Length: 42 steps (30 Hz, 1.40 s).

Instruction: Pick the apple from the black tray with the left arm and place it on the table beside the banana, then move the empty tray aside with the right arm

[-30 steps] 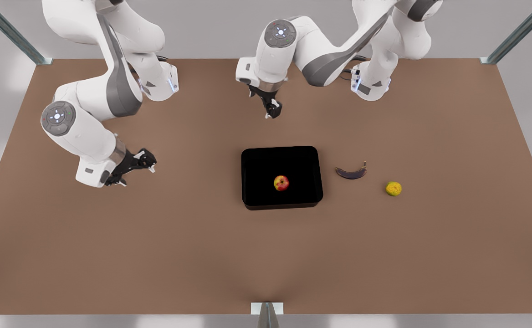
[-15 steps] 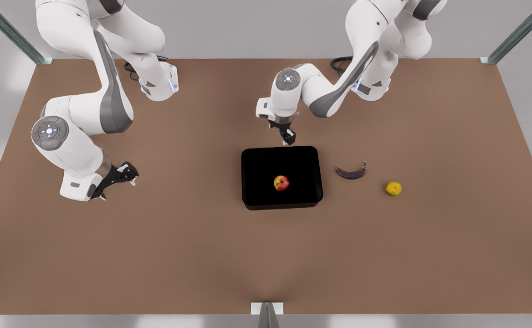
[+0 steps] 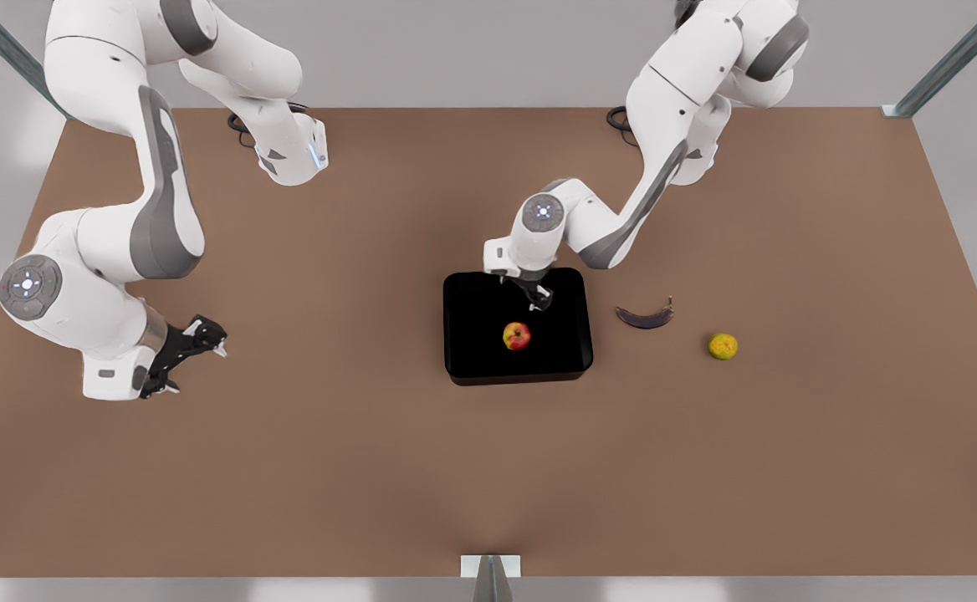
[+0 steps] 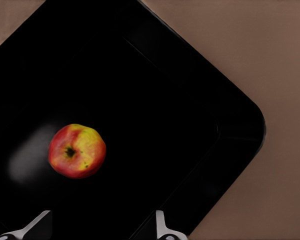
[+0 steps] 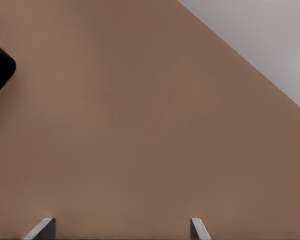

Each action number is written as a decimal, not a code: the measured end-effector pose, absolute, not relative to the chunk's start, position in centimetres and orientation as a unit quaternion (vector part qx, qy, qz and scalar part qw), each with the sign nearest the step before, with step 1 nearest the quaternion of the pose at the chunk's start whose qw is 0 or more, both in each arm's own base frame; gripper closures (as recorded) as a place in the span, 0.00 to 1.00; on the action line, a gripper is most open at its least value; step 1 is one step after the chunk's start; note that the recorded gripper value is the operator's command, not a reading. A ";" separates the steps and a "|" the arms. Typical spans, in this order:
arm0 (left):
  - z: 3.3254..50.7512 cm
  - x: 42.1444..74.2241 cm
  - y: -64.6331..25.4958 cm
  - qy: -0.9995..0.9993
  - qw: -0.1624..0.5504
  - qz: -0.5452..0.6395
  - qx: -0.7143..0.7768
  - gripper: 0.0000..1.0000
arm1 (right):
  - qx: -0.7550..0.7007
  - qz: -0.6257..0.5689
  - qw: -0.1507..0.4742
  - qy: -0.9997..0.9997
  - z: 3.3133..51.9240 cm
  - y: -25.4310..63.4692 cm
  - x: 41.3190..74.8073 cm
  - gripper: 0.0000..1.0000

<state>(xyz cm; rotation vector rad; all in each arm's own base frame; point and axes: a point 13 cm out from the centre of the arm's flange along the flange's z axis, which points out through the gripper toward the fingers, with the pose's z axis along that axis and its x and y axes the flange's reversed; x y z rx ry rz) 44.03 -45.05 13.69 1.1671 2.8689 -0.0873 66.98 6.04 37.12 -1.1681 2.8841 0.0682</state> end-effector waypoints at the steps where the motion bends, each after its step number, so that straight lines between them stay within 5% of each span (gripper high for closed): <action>1: 13.4 44.5 -44.7 0.929 0.022 -0.026 0.370 0.00 | -0.392 0.023 0.015 0.920 37.1 7.4 67.1 0.00; 9: 9.7 44.7 -44.5 0.949 -0.001 -0.024 0.314 0.00 | -0.482 -0.025 -0.004 0.876 35.8 14.2 67.2 0.00; 25: 7.7 48.5 -45.3 0.974 0.002 -0.035 0.223 0.00 | -0.515 -0.044 -0.026 0.855 35.0 14.8 66.7 0.00; 42: 4.6 48.3 -45.8 0.980 -0.010 -0.032 0.198 0.00 | -0.524 -0.044 -0.024 0.850 35.1 14.8 66.8 0.00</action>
